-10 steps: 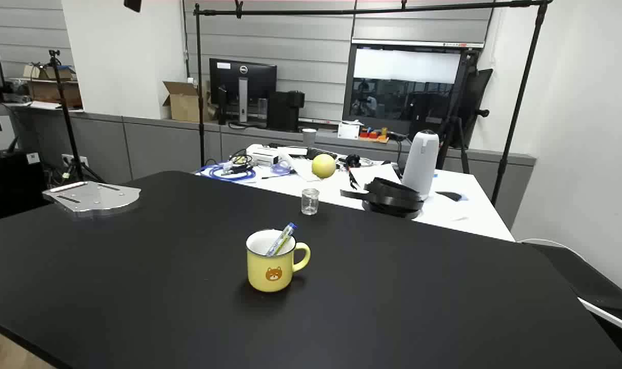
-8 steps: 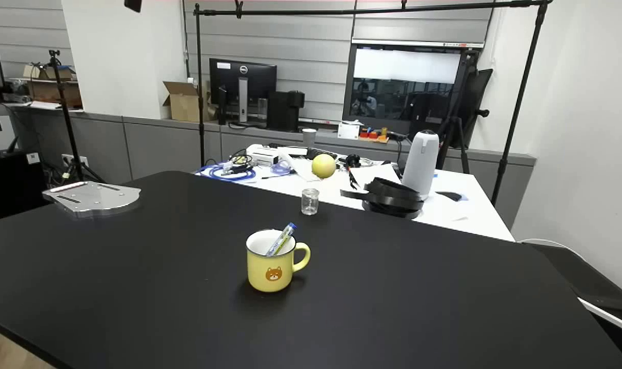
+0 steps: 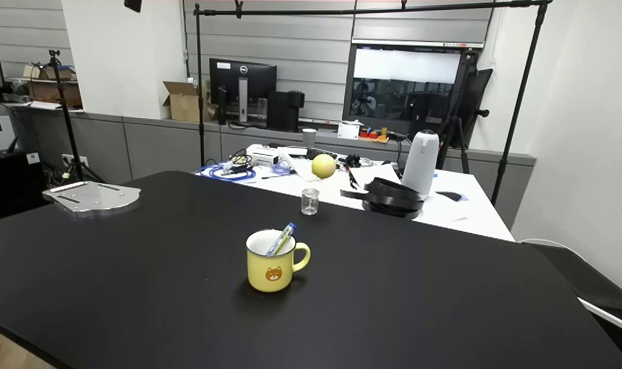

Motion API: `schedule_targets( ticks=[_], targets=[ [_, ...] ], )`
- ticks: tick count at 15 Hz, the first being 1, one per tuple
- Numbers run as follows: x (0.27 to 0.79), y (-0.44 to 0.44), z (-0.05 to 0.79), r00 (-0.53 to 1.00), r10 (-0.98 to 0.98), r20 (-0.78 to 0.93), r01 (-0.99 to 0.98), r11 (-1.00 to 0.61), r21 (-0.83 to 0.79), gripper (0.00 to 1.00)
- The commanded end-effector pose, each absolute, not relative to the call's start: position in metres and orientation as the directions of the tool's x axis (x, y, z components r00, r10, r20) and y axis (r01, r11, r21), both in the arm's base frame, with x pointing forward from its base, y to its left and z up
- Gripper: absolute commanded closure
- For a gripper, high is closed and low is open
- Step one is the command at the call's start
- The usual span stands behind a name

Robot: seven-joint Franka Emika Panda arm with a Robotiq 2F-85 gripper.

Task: Take the marker out of the cup and put it on the table

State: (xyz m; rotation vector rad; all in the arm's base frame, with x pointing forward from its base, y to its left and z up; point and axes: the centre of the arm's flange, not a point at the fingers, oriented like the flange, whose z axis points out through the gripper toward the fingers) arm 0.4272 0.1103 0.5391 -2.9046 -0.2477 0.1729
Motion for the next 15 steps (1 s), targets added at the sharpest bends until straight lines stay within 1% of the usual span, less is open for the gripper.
schedule_targets(
  ticks=[1,3,7,10,15],
  targets=[
    [0.427,0.11,0.539,0.979,0.18,-0.098,0.154,-0.961,-0.228,0.0],
    [0.43,0.106,0.537,0.981,0.17,-0.09,0.148,-0.965,-0.215,0.0],
    [0.451,0.07,0.522,0.996,0.071,-0.046,0.064,-0.99,-0.128,0.0],
    [0.473,0.032,0.49,1.0,0.003,-0.019,0.001,-0.997,-0.071,0.0],
    [0.49,-0.003,0.426,0.998,-0.053,-0.035,-0.056,-0.996,-0.071,0.0]
  ],
)
